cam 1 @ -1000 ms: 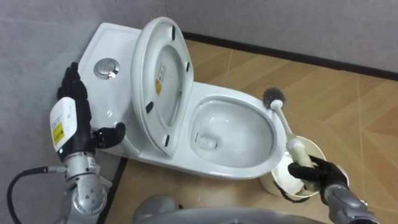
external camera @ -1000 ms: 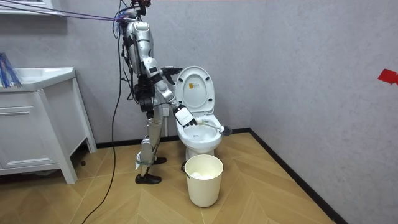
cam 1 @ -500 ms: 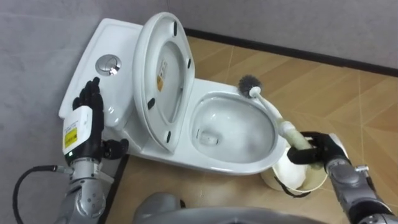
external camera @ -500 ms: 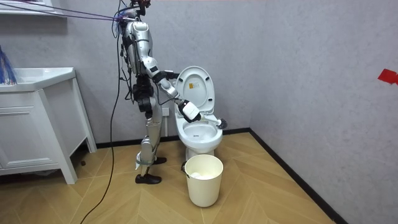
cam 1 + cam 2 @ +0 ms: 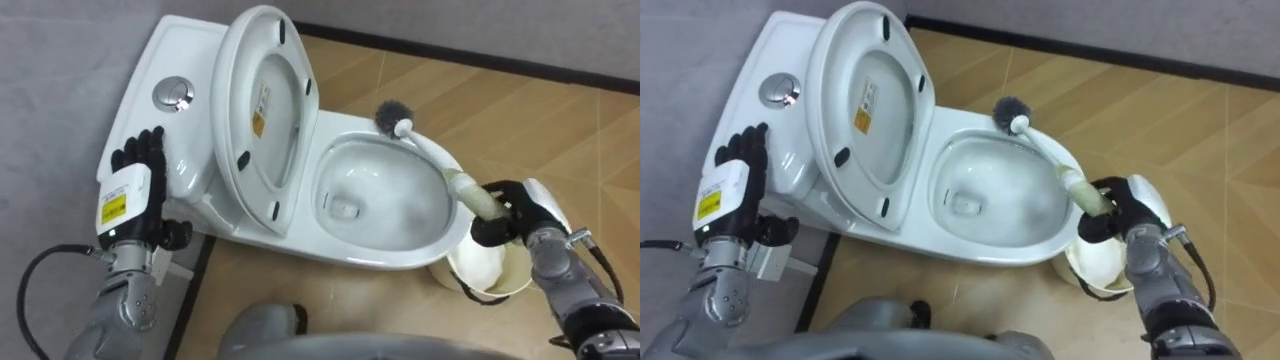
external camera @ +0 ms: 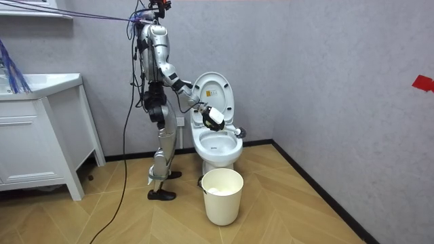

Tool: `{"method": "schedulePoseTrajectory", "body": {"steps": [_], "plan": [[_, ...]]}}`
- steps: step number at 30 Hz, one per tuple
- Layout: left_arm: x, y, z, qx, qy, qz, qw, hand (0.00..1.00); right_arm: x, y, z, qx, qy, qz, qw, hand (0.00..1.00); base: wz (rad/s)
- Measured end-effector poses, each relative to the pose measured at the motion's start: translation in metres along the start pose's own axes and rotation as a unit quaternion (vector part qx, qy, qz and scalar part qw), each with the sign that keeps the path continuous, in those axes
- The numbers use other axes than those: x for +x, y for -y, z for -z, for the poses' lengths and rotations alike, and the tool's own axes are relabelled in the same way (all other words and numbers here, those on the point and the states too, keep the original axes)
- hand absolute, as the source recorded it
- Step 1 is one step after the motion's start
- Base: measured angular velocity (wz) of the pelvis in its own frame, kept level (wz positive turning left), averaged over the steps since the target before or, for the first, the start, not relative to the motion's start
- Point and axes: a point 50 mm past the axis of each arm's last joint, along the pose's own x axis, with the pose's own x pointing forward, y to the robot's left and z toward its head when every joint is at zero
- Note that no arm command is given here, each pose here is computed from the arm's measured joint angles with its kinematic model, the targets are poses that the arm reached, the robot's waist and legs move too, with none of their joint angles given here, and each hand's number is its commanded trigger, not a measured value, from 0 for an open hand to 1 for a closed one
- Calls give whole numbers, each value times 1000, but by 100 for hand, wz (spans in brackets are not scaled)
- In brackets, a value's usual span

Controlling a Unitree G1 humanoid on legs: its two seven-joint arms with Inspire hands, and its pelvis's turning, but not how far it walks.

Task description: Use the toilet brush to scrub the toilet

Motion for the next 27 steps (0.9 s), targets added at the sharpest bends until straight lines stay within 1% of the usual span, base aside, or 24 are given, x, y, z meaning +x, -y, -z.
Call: {"method": "schedulePoseTrajectory", "body": {"steps": [3,7,9,12,16,19,27], "plan": [[11,-4,-2,10,8,-5,1000,0,2,7,-4,-36,10,20,999,100,-2],[22,-10,-9,12,23,-18,1000,0,6,16,-9,-72,18,38,997,100,3],[33,-20,-16,21,42,-31,998,0,9,28,-12,-111,24,59,992,100,2],[43,-29,-21,38,67,-38,996,0,12,36,-15,-160,29,69,984,100,10],[48,-33,-27,26,78,-50,995,0,12,40,-14,-191,24,81,978,100,6],[50,-35,-29,26,78,-61,995,0,12,42,-14,-196,23,89,976,100,0],[50,-37,-28,-8,63,-77,995,0,5,39,-21,-204,48,99,973,100,-3]]}}
